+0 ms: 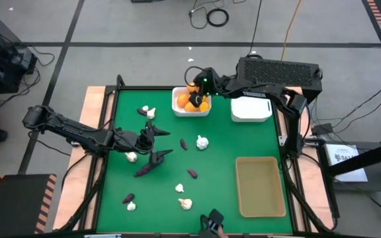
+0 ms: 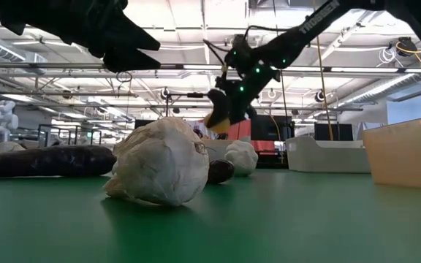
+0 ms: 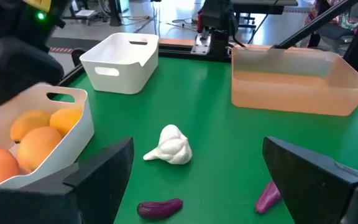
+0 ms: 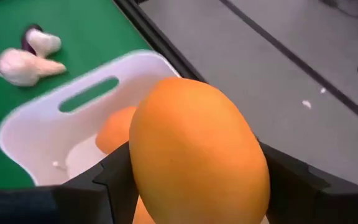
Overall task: Sort produce into baskets
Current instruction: Put the lemon into the left white bin, then put the garlic into the right white bin
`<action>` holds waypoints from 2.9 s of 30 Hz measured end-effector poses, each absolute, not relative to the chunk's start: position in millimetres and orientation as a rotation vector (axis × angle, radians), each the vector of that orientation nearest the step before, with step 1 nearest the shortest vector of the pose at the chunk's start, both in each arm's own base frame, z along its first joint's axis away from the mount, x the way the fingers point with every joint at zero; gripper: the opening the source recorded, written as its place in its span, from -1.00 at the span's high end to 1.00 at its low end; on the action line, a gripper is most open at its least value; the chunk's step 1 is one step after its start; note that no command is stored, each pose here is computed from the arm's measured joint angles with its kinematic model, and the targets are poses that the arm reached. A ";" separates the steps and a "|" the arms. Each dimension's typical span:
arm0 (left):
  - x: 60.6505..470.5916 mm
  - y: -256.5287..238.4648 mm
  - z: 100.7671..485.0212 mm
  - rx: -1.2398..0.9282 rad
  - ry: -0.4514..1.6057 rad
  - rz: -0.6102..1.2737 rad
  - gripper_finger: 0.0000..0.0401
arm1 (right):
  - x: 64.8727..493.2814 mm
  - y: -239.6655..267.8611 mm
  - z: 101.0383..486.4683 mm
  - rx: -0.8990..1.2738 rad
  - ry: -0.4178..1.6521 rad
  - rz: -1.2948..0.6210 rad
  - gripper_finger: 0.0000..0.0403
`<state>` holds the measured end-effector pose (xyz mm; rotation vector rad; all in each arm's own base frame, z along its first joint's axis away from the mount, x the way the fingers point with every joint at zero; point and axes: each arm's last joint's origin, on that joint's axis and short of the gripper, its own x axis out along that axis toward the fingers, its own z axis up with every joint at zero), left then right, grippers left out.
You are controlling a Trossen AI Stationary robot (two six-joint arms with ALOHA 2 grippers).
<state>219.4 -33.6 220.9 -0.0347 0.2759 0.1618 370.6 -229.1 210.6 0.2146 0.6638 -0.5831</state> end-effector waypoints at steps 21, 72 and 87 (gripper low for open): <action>219.4 -33.6 220.9 -0.037 0.276 0.165 -0.81 | 371.7 -229.2 209.0 0.250 0.666 -0.567 -0.84; 158.2 -22.4 246.0 -0.768 1.296 0.792 -0.81 | 270.0 69.1 303.6 0.037 0.704 -0.237 -0.69; 181.5 -25.1 215.9 -0.706 1.430 0.887 -0.81 | 256.9 92.8 264.9 0.141 0.562 -0.142 -0.69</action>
